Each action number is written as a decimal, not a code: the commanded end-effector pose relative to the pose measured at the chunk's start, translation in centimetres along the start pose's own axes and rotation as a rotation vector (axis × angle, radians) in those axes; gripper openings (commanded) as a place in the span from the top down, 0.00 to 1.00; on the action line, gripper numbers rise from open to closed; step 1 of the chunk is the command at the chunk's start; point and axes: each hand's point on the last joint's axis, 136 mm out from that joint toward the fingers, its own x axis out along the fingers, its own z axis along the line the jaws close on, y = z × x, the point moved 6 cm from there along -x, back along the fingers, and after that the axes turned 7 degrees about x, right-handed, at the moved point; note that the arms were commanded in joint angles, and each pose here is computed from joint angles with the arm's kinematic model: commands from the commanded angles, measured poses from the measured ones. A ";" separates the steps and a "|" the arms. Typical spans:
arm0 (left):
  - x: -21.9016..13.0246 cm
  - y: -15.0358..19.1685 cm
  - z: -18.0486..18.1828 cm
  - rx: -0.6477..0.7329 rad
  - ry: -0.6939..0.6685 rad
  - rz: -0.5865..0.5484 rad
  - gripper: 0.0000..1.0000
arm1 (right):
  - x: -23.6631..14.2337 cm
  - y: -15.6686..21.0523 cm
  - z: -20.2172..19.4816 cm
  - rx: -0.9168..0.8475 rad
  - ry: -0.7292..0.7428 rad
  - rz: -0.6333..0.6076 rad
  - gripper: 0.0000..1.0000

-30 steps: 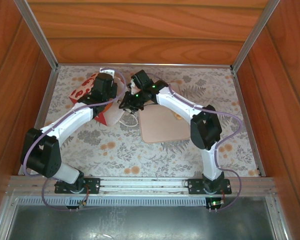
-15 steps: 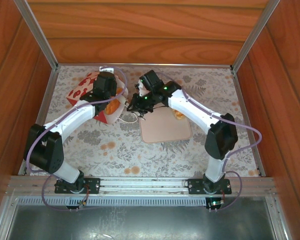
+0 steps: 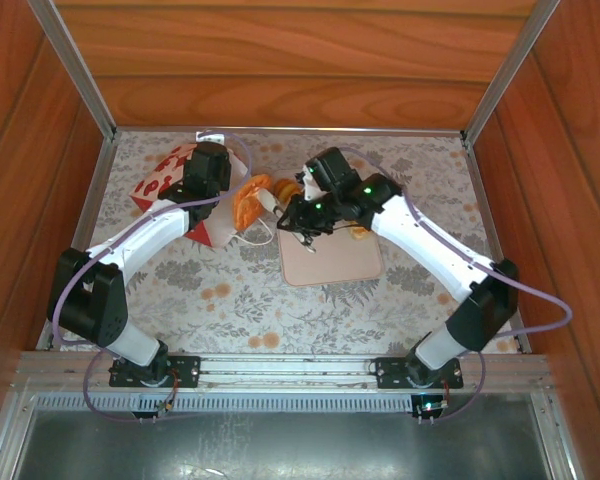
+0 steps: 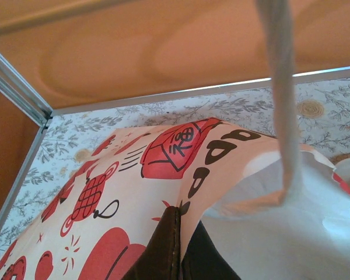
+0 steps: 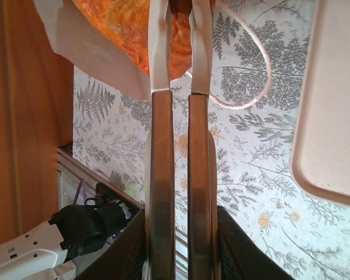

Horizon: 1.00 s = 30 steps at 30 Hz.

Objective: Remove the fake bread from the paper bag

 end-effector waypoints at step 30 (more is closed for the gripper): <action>-1.8 -0.4 1.3 -0.003 0.017 -0.050 1.00 | -1.9 1.9 -10.5 0.413 0.110 -0.201 1.00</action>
